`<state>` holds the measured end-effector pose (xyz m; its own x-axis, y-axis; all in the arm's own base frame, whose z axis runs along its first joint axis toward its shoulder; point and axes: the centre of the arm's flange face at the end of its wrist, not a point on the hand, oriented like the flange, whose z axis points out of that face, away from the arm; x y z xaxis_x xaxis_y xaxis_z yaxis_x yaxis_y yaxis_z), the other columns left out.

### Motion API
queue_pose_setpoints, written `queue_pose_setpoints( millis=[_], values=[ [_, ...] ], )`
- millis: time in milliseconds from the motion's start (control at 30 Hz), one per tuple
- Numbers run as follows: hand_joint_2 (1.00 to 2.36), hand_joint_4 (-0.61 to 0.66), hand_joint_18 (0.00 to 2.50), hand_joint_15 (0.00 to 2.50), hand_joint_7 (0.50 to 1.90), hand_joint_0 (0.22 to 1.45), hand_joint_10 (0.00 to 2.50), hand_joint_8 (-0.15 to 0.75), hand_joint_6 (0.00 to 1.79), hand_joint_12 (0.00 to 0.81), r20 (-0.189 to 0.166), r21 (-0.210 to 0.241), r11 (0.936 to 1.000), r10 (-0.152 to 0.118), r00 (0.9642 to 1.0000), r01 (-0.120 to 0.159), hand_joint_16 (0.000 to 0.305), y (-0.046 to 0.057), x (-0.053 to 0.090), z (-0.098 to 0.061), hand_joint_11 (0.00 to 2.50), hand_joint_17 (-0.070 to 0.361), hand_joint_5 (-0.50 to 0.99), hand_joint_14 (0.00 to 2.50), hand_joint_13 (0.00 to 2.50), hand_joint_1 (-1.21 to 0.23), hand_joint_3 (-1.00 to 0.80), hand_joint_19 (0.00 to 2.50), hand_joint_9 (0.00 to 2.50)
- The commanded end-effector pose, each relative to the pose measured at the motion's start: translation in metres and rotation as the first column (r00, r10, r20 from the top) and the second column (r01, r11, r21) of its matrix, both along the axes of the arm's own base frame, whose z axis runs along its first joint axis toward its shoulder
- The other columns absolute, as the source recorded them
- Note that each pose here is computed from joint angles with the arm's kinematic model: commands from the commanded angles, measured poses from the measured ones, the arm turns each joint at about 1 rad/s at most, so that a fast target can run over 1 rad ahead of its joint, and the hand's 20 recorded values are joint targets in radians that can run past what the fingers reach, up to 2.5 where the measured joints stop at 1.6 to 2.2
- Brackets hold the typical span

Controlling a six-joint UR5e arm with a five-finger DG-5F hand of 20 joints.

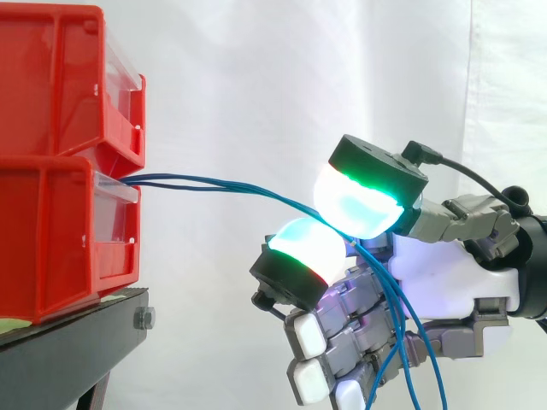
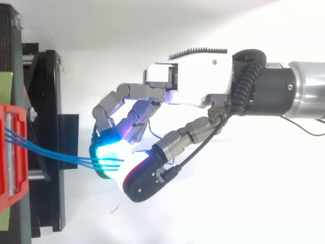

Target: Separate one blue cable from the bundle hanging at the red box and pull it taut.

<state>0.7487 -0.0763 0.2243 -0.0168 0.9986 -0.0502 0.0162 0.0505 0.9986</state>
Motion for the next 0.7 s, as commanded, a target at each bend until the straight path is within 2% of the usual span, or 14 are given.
queue_pose_setpoints(
  millis=[0,133,333,433,567,667],
  values=[
    [1.01,-0.23,0.85,0.40,1.29,0.77,0.01,0.270,0.90,0.345,0.000,0.001,1.0000,-0.001,1.0000,0.001,0.042,-0.0001,0.0001,0.0001,0.64,0.094,-0.18,0.01,0.77,-0.95,-0.34,0.36,0.83],
    [1.00,-0.28,0.83,0.38,1.29,0.82,0.01,0.256,0.91,0.333,0.000,0.002,1.0000,0.001,1.0000,-0.001,0.040,0.0001,0.0001,0.0001,0.62,0.090,-0.17,0.01,0.76,-0.96,-0.50,0.35,0.86],
    [1.00,-0.21,0.85,0.37,1.27,0.79,0.01,0.256,0.90,0.329,0.000,0.003,1.0000,-0.002,1.0000,0.002,0.040,-0.0002,0.0001,0.0001,0.65,0.089,-0.16,0.01,0.76,-0.98,-0.50,0.31,0.91],
    [1.00,-0.20,0.85,0.37,1.30,0.77,0.01,0.255,0.90,0.327,-0.014,0.002,1.0000,-0.002,0.9999,0.002,0.040,-0.0003,-0.0013,-0.0012,0.65,0.089,-0.16,0.01,0.76,-0.99,-0.50,0.31,0.91],
    [1.00,-0.32,0.84,0.36,1.45,0.76,0.02,0.248,0.90,0.324,-0.017,0.001,1.0000,-0.004,0.9999,0.004,0.039,-0.0005,-0.0016,-0.0015,0.66,0.088,-0.14,0.01,0.76,-1.01,-0.50,0.30,0.96],
    [1.00,-0.38,0.83,0.34,1.49,0.76,0.02,0.235,0.90,0.318,-0.015,0.002,1.0000,-0.004,0.9999,0.004,0.039,-0.0005,-0.0015,-0.0014,0.67,0.089,-0.12,0.01,0.70,-1.01,-0.50,0.29,0.98]
  ],
)
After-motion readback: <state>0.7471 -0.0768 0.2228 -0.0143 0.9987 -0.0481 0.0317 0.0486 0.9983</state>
